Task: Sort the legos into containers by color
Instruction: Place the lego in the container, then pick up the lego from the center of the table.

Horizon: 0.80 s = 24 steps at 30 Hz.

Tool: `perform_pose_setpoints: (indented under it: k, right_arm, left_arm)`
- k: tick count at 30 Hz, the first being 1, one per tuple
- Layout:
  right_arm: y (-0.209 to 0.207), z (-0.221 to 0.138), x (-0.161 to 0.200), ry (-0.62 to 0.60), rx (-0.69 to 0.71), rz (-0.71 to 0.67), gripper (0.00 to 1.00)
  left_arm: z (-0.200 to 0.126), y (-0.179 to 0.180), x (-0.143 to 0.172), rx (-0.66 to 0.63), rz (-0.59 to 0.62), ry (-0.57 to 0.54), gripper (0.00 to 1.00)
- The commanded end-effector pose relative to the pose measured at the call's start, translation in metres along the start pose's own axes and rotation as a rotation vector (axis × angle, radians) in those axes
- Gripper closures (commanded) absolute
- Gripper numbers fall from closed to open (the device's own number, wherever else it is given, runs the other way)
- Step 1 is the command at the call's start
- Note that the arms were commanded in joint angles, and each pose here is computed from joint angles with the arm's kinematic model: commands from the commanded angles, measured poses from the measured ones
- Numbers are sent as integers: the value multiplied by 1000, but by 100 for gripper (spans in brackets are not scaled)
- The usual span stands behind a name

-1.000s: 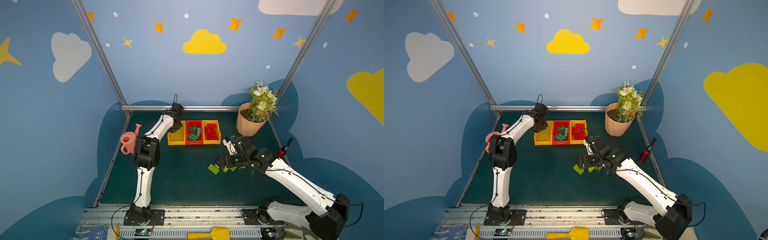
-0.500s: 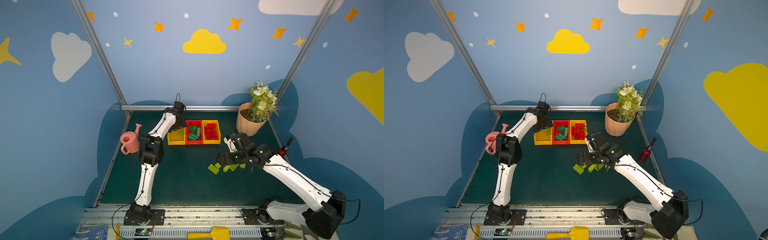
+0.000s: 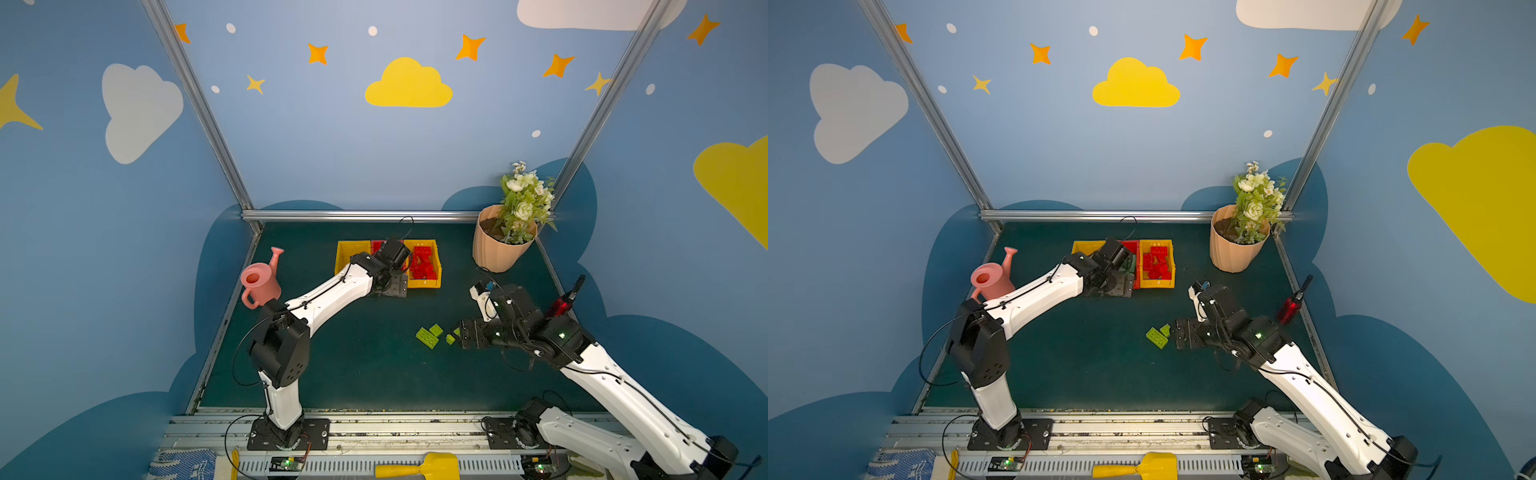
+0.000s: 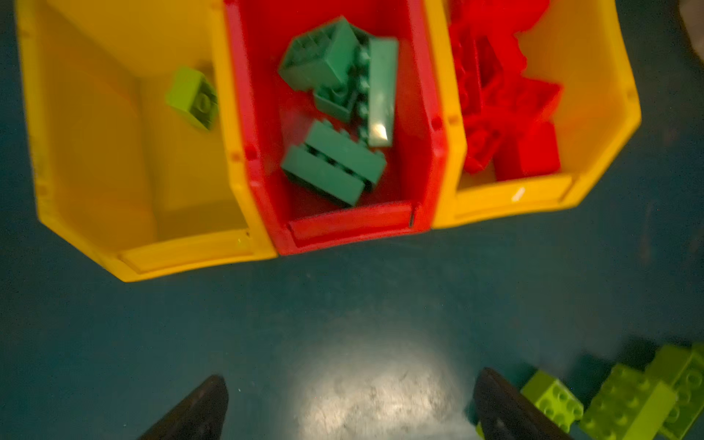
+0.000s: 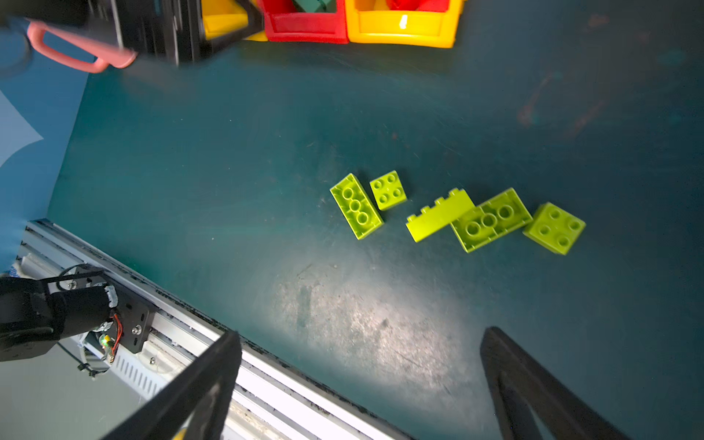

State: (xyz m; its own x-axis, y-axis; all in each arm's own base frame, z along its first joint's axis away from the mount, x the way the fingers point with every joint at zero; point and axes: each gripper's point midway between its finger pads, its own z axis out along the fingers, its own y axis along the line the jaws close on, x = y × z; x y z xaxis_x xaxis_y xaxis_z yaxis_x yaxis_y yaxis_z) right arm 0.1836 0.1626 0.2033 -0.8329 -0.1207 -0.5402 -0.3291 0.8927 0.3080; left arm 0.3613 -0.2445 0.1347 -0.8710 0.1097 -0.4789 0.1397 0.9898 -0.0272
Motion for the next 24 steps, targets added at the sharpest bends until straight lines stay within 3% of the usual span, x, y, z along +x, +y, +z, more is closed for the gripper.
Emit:
perform_pose_setpoints:
  k: [1, 10, 24]
  right_arm:
    - [-19, -12, 21, 6, 55, 46, 3]
    - [-28, -33, 41, -22, 48, 120, 3]
    - [-32, -45, 43, -58, 45, 146, 3]
  left_arm:
    - [8, -15, 30, 43, 95, 13, 0]
    - [18, -83, 95, 146, 341, 33, 0]
    - [41, -132, 109, 200, 472, 94, 0]
